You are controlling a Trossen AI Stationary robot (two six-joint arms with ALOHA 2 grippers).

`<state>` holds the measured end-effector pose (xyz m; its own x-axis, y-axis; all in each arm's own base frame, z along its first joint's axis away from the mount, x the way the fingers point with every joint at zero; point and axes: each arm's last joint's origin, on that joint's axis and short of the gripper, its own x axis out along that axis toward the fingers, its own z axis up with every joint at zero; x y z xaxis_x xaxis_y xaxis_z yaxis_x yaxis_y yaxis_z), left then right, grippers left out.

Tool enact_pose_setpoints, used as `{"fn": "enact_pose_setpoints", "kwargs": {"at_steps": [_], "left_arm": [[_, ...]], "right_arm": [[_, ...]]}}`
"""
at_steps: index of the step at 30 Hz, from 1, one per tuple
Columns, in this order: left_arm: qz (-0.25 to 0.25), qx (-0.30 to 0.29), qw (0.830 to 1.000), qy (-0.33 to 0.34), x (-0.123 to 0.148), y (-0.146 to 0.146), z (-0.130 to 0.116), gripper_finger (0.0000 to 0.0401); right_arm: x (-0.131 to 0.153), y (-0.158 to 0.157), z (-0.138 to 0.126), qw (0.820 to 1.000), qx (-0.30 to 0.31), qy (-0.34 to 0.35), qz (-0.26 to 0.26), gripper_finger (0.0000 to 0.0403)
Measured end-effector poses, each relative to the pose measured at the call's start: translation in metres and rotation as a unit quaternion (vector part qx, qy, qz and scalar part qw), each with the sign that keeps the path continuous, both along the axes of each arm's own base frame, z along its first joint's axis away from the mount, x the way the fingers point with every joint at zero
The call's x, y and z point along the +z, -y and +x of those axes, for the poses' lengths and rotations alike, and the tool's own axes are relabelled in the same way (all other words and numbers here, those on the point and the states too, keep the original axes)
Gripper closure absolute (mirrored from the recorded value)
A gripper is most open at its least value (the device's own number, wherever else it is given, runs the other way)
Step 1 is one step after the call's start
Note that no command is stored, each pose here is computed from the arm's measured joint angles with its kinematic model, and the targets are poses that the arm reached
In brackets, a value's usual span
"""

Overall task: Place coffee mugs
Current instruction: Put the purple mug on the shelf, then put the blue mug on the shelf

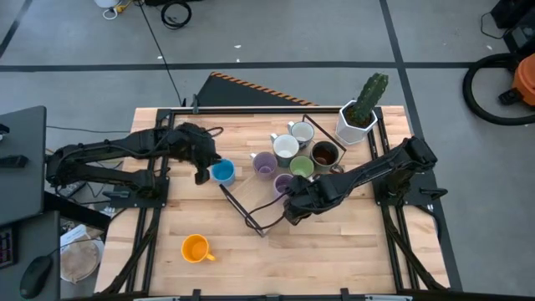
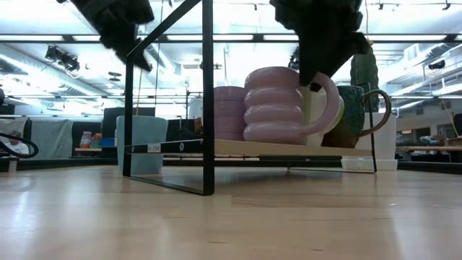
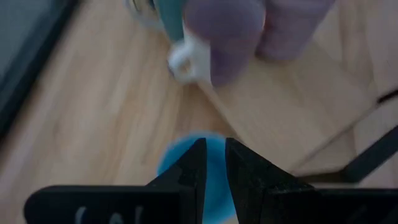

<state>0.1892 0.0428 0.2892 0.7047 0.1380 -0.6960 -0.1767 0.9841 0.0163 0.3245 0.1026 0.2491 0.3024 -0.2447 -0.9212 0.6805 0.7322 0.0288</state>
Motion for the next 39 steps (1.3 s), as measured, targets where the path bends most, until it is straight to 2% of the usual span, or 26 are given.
{"fn": "enact_pose_setpoints", "kwargs": {"at_steps": [5, 9, 12, 16, 23, 27, 32, 36, 39], "left_arm": [[-0.009, -0.013, 0.998, -0.060, -0.013, 0.004, 0.004, 0.0337], [0.020, -0.051, 0.995, -0.084, -0.016, 0.006, 0.004, 0.0337], [0.057, -0.069, 0.991, -0.102, -0.017, 0.006, 0.002, 0.0337], [0.095, -0.051, 0.985, -0.136, -0.021, 0.000, 0.001, 0.0337], [0.067, -0.083, 0.972, -0.208, -0.041, -0.015, 0.006, 0.0337], [0.091, -0.118, 0.953, -0.262, -0.054, -0.019, 0.012, 0.0337], [0.140, -0.186, 0.933, -0.275, -0.055, -0.012, 0.016, 0.0337], [0.184, -0.269, 0.902, -0.283, -0.052, -0.001, 0.018, 0.0337], [0.217, -0.328, 0.869, -0.301, -0.053, 0.010, 0.017, 0.0336]], "right_arm": [[0.017, -0.003, -0.009, 0.999, 0.019, 0.013, 0.038, 0.0209], [0.032, -0.009, -0.020, 0.997, 0.047, 0.030, 0.049, 0.0188], [0.043, -0.015, -0.029, 0.995, 0.077, 0.050, 0.037, 0.0179], [0.050, -0.024, -0.037, 0.991, 0.119, 0.064, -0.001, 0.0176], [0.050, -0.037, -0.043, 0.983, 0.170, 0.061, -0.035, 0.0178], [0.050, -0.041, -0.045, 0.982, 0.175, 0.061, -0.041, 0.0178], [0.050, -0.046, -0.048, 0.980, 0.180, 0.065, -0.049, 0.0178], [0.050, -0.047, -0.049, 0.981, 0.177, 0.066, -0.049, 0.0178], [0.050, -0.048, -0.049, 0.982, 0.171, 0.068, -0.046, 0.0178]]}}
